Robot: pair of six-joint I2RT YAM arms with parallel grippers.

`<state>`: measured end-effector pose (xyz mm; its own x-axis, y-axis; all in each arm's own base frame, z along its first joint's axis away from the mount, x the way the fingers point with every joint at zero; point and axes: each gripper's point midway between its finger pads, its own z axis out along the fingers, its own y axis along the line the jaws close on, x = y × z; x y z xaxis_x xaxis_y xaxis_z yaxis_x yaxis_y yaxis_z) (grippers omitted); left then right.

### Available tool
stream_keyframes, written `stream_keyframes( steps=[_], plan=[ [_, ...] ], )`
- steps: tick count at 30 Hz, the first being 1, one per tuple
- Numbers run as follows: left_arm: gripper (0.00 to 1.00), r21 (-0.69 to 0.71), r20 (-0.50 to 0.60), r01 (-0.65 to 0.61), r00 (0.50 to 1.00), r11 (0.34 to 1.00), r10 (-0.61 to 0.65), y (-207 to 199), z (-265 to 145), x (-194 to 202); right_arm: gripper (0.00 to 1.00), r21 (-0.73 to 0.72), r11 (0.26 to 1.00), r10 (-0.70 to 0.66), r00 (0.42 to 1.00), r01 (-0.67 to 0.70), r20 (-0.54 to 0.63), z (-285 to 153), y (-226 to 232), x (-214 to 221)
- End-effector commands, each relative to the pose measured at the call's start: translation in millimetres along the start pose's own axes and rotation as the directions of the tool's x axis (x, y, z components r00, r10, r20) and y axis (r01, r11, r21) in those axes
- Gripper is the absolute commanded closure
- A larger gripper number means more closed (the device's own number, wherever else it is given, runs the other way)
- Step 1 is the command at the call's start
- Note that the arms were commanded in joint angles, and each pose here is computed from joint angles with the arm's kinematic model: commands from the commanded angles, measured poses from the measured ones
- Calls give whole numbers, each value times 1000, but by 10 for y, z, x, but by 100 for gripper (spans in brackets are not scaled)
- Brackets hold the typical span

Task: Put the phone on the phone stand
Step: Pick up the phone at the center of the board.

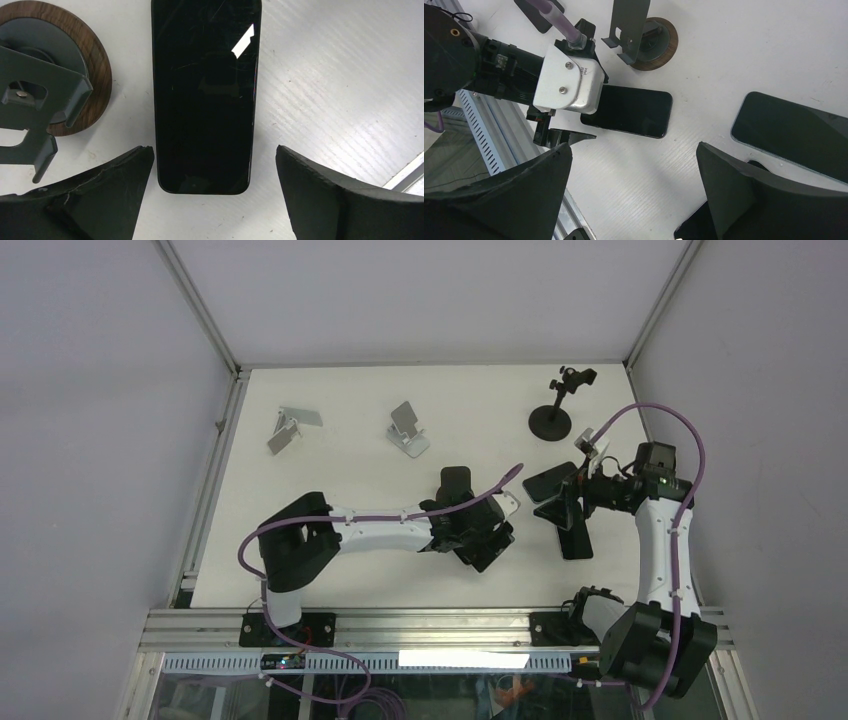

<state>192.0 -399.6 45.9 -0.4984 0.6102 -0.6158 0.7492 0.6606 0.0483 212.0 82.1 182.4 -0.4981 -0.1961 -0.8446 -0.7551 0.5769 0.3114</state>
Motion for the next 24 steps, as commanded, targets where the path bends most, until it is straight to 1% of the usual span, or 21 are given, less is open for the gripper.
stream_keyframes(
  steps=[1,9,20,24],
  plan=[
    [2,-32,12,-42,999,999,42,20,-8,-119,0,1,999,-33,999,33,9,-21,-11,-103],
    [3,-63,-18,-56,998,996,54,90,50,3,0,-2,1000,-28,1000,28,6,-18,-11,-96],
    [11,-11,-55,-45,998,999,44,32,104,146,0,-4,1000,-27,1000,27,8,-19,-4,-100],
    [16,18,-65,-21,998,1000,22,22,129,206,0,-5,1000,-29,1000,29,9,-20,1,-101]
  ],
)
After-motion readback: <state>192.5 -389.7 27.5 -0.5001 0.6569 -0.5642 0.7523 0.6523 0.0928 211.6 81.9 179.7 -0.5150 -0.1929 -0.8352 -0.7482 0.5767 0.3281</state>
